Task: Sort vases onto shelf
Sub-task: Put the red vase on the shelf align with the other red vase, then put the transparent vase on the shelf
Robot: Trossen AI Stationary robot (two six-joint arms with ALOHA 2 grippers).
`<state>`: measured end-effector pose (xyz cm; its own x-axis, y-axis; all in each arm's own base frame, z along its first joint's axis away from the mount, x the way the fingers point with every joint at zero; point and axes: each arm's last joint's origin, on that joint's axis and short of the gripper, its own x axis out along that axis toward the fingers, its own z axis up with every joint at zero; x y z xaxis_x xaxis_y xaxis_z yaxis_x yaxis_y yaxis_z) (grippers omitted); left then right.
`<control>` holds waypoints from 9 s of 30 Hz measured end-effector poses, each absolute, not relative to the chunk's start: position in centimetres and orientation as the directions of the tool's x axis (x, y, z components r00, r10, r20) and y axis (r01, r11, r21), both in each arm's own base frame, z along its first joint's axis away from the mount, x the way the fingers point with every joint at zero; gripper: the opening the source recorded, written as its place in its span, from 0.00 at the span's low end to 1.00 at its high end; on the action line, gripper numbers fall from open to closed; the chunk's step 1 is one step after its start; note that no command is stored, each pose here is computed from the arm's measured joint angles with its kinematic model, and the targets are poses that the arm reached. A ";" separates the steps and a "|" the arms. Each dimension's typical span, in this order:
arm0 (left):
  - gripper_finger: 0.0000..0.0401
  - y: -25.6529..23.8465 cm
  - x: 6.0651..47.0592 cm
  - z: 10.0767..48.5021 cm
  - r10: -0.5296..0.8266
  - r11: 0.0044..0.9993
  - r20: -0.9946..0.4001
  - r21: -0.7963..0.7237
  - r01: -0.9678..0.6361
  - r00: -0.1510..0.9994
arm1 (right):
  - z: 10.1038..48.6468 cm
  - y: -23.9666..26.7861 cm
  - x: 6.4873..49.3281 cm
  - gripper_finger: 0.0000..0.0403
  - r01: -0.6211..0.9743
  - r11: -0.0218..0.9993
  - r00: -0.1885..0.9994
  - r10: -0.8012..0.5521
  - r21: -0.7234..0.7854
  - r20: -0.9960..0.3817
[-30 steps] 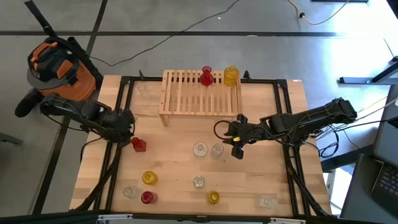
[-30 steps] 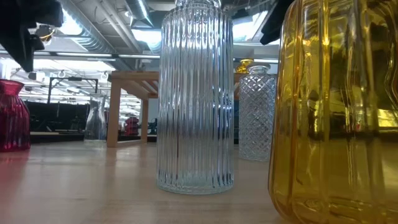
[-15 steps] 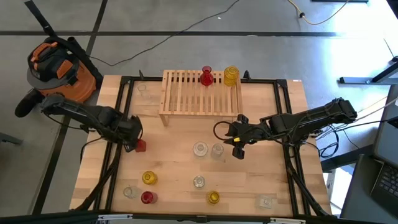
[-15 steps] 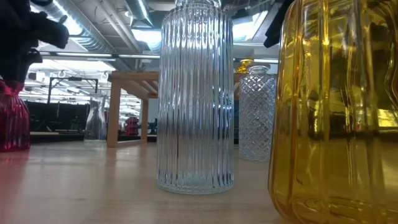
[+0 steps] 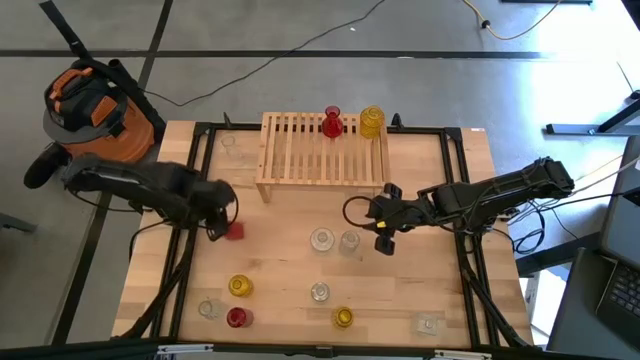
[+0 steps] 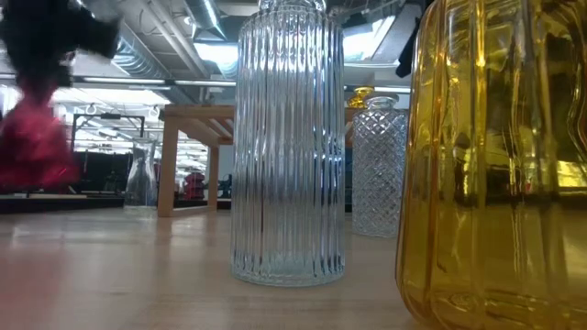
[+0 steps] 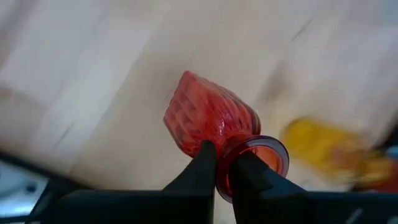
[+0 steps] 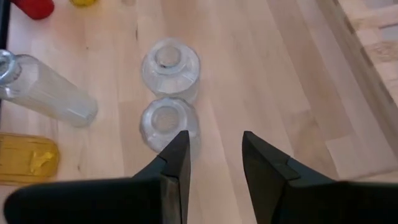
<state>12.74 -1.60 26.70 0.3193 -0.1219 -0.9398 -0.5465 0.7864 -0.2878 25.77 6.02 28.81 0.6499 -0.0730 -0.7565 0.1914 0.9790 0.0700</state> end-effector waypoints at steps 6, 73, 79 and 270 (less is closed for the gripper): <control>0.04 -1.0 14.1 34.5 -0.104 0.741 -0.812 -0.448 -0.501 0.574 | 29.5 5.9 25.7 0.26 0.210 0.975 0.693 -0.094 0.075 -0.715; 0.30 16.3 37.4 40.0 0.187 0.903 -0.787 -0.097 -0.418 0.588 | 34.3 -1.2 25.0 0.26 0.263 0.959 0.876 -0.190 0.108 -0.443; 0.30 14.9 34.5 42.5 0.177 0.881 -0.798 -0.133 -0.454 0.576 | 34.8 -1.2 25.4 0.26 0.251 0.962 0.901 -0.190 0.111 -0.391; 0.03 9.1 25.1 47.2 0.293 0.945 -0.825 0.173 -0.278 0.483 | 43.4 -6.6 40.0 0.59 -0.067 0.976 0.946 -0.005 -0.209 -0.324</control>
